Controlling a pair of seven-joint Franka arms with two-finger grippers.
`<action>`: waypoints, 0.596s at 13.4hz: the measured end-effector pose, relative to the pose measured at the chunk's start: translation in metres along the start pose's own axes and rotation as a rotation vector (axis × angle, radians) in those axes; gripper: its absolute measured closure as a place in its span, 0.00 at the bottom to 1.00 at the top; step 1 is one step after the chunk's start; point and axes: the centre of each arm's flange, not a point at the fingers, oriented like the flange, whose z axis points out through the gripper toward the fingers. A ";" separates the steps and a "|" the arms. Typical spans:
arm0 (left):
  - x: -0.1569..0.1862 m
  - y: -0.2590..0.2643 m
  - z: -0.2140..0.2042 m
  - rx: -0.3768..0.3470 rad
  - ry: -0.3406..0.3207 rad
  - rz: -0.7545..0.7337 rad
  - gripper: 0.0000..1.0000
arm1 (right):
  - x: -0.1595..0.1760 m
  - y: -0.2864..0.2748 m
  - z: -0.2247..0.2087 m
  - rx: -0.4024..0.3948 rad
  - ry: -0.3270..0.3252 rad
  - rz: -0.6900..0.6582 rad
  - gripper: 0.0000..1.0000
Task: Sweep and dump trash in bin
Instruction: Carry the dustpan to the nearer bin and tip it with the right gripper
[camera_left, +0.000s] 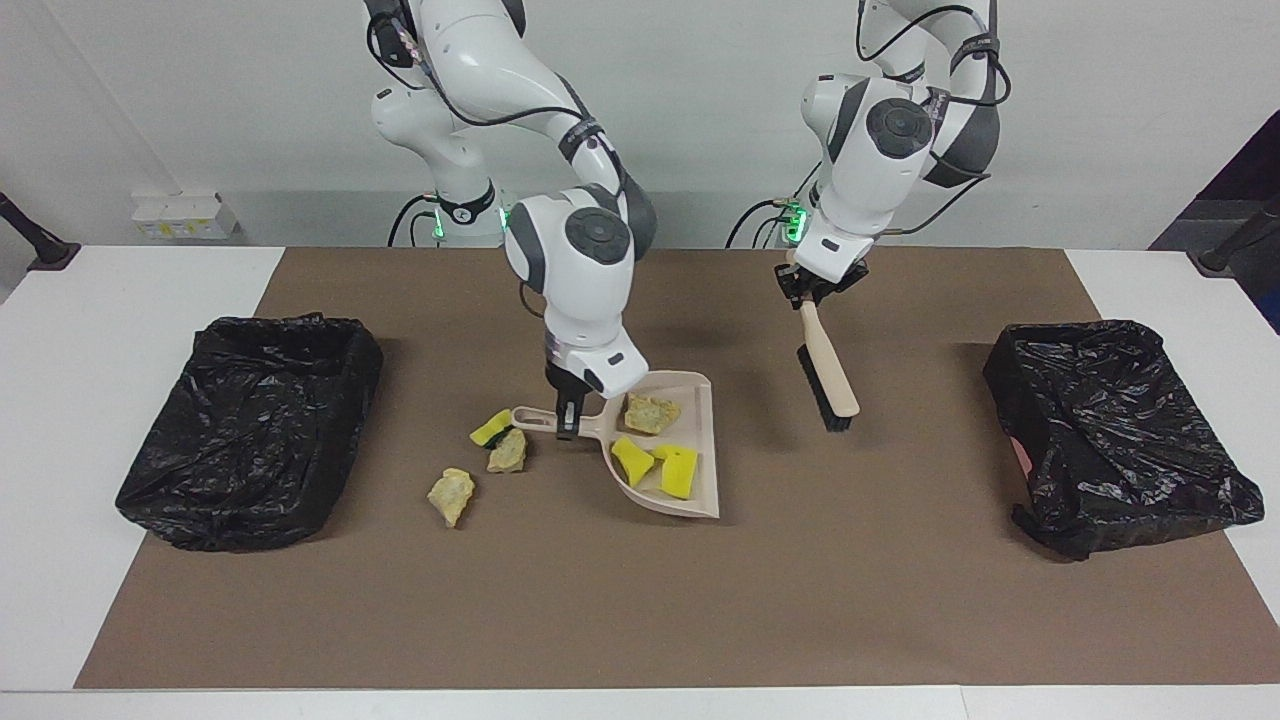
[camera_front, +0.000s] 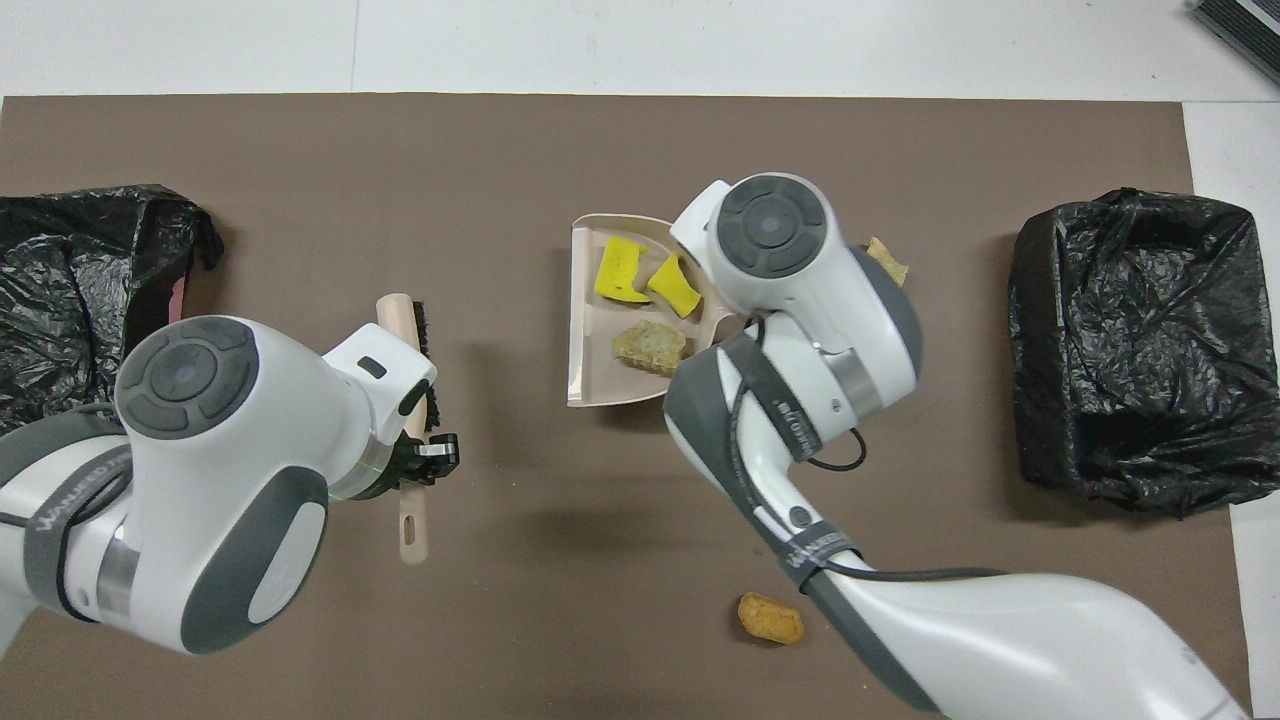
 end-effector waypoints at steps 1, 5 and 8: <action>-0.015 0.019 0.001 0.008 0.003 -0.001 0.74 | -0.029 0.005 -0.018 0.004 0.010 -0.001 0.69; -0.079 0.082 0.041 0.047 0.001 0.074 0.74 | -0.140 0.017 -0.047 0.035 0.008 -0.079 0.69; -0.109 0.096 0.093 0.047 0.022 0.084 0.74 | -0.230 0.022 -0.048 0.062 0.003 -0.102 0.69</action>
